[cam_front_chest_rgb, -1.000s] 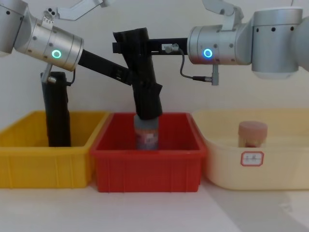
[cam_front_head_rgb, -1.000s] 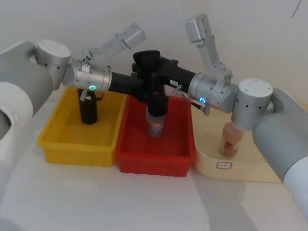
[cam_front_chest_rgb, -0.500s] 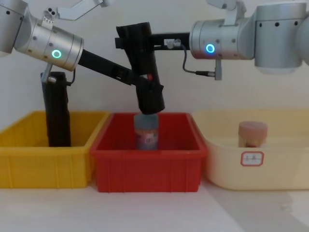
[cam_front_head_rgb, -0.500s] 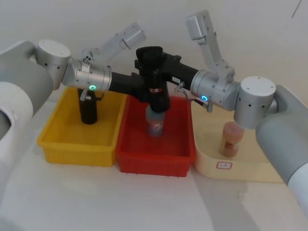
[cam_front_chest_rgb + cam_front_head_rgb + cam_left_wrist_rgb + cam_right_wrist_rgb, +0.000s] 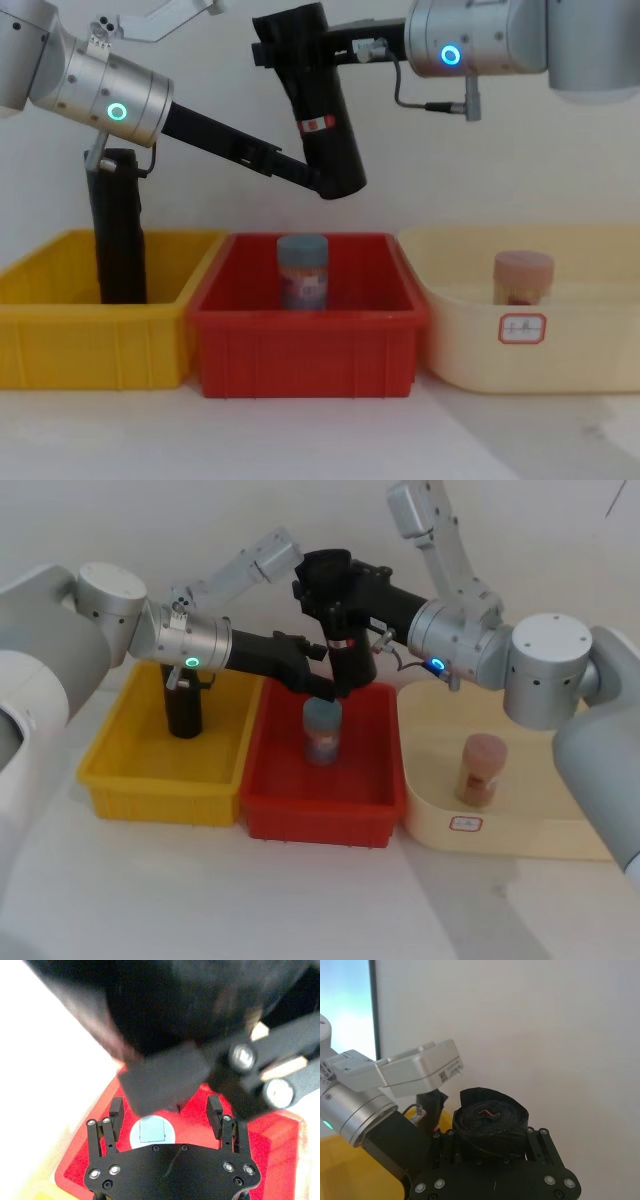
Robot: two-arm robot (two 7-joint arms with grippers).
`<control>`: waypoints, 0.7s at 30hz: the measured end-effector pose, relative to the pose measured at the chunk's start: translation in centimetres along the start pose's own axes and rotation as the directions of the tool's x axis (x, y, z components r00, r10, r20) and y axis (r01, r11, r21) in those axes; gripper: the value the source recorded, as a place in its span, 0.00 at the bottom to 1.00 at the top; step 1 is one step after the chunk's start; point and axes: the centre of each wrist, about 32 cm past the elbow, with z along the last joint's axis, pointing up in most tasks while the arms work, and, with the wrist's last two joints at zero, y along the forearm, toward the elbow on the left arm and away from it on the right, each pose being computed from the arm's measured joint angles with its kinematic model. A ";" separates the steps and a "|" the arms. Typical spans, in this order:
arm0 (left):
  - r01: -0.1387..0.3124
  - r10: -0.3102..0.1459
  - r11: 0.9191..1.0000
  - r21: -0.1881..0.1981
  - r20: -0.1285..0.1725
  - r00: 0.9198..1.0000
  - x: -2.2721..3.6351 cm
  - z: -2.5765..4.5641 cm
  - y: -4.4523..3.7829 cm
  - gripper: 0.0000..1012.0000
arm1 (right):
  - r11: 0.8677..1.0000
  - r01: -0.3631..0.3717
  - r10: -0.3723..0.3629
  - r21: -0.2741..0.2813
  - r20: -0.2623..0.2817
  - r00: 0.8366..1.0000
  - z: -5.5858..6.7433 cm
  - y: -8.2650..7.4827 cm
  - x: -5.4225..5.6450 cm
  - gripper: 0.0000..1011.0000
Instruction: Pick up the garbage bag with the one hand and transfer it to the other hand.
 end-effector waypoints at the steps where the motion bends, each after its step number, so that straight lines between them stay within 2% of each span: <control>1: 0.000 0.000 1.000 0.000 0.000 1.000 0.00 0.00 0.00 0.99 | 1.000 0.008 -0.008 -0.006 0.005 1.000 0.2 -0.1 0.0 0.57; 6: 0.000 0.000 1.000 0.000 0.000 1.000 0.00 0.00 0.00 0.99 | 0.997 0.061 -0.060 -0.037 0.038 0.998 1.2 -0.6 -0.5 0.57; 13: 0.000 0.000 1.000 0.000 0.000 1.000 0.00 0.00 0.00 0.99 | 0.989 0.130 -0.126 -0.074 0.059 0.990 2.0 -1.3 -0.9 0.57; 21: 0.000 0.000 1.000 0.000 0.000 1.000 0.00 0.00 0.00 0.99 | 0.962 0.239 -0.230 -0.129 0.082 0.970 2.8 -2.3 -1.3 0.57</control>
